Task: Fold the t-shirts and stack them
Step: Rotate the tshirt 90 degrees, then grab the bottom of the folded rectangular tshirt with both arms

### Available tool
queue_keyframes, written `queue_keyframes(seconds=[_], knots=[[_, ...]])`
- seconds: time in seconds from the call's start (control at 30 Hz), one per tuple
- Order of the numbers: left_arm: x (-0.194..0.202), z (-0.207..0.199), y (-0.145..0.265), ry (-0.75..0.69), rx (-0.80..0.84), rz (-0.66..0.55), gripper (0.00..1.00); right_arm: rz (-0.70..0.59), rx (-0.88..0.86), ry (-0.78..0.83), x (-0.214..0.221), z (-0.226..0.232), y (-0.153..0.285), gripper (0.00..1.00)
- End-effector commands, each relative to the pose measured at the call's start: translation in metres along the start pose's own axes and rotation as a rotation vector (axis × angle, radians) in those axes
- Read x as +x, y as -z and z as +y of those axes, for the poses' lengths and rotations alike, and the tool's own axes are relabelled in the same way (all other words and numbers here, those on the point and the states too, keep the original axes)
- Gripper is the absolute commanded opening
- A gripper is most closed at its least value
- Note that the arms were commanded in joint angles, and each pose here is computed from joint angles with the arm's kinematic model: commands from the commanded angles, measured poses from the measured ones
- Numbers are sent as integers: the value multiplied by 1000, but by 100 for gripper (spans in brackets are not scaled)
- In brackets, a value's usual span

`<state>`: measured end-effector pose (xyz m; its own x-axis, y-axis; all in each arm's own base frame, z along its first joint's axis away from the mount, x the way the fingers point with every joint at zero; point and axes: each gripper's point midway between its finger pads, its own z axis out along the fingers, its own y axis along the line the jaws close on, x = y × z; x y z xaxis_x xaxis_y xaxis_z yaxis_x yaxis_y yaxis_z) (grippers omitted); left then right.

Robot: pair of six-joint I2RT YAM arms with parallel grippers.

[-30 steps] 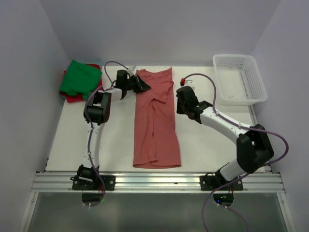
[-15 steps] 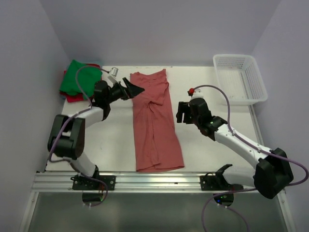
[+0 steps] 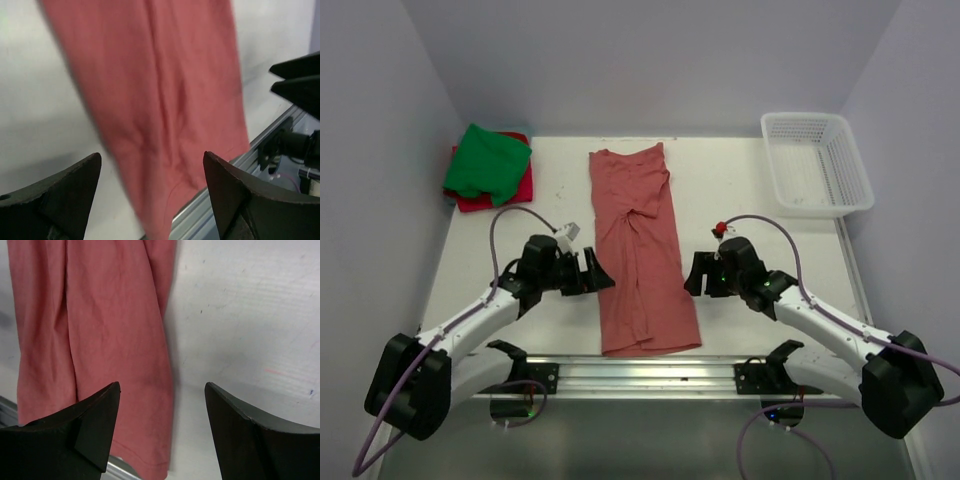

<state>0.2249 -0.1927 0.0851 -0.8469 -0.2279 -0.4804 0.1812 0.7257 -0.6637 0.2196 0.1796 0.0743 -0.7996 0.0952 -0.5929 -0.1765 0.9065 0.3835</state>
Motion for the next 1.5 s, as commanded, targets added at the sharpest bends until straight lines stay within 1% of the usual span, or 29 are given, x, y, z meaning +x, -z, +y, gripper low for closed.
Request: queue_keyframes(seconds=[0.0,0.13,0.3,0.37,0.4,0.43,0.53,0.7,0.83,0.93,0.97,1.03,1.07,1.1,1.13,1.17,1.27,1.4,1.43,1.47], knots=[[60,23,13,113,-114,159,86,105,-79,-76,26,13,5,72],[83,15,24,148,-116,211,83,195,-108,-136,53,16,5,71],[110,5,38,177,-98,270,82,245,-109,-175,72,14,8,68],[128,12,40,210,-105,308,81,280,-111,-200,84,13,10,67],[131,9,38,215,-76,318,79,294,-106,-206,89,12,11,65],[140,13,38,222,-81,339,78,308,-103,-209,95,11,12,65],[147,11,35,214,-82,360,76,333,-85,-208,104,8,16,63],[160,13,28,195,-114,402,75,331,-88,-206,106,10,20,59],[166,16,23,180,-123,424,73,333,-76,-210,109,8,18,53],[168,19,21,172,-135,425,66,331,-77,-209,111,8,17,47],[168,20,20,167,-139,419,62,329,-77,-207,110,8,17,45],[168,25,19,158,-154,409,57,330,-76,-216,112,7,16,43],[169,27,19,159,-159,408,51,335,-81,-218,113,8,16,42],[169,27,18,160,-151,407,49,338,-86,-224,114,9,16,42],[171,29,17,166,-156,410,43,346,-88,-226,116,10,16,42],[171,28,16,165,-150,405,41,348,-89,-228,117,10,16,41],[169,29,13,159,-146,383,37,365,-95,-229,124,13,19,38],[170,31,12,158,-149,384,37,387,-106,-239,133,17,20,36],[170,32,12,156,-148,382,37,388,-104,-247,134,17,20,34],[170,32,12,155,-150,380,37,387,-103,-242,135,17,20,29]])
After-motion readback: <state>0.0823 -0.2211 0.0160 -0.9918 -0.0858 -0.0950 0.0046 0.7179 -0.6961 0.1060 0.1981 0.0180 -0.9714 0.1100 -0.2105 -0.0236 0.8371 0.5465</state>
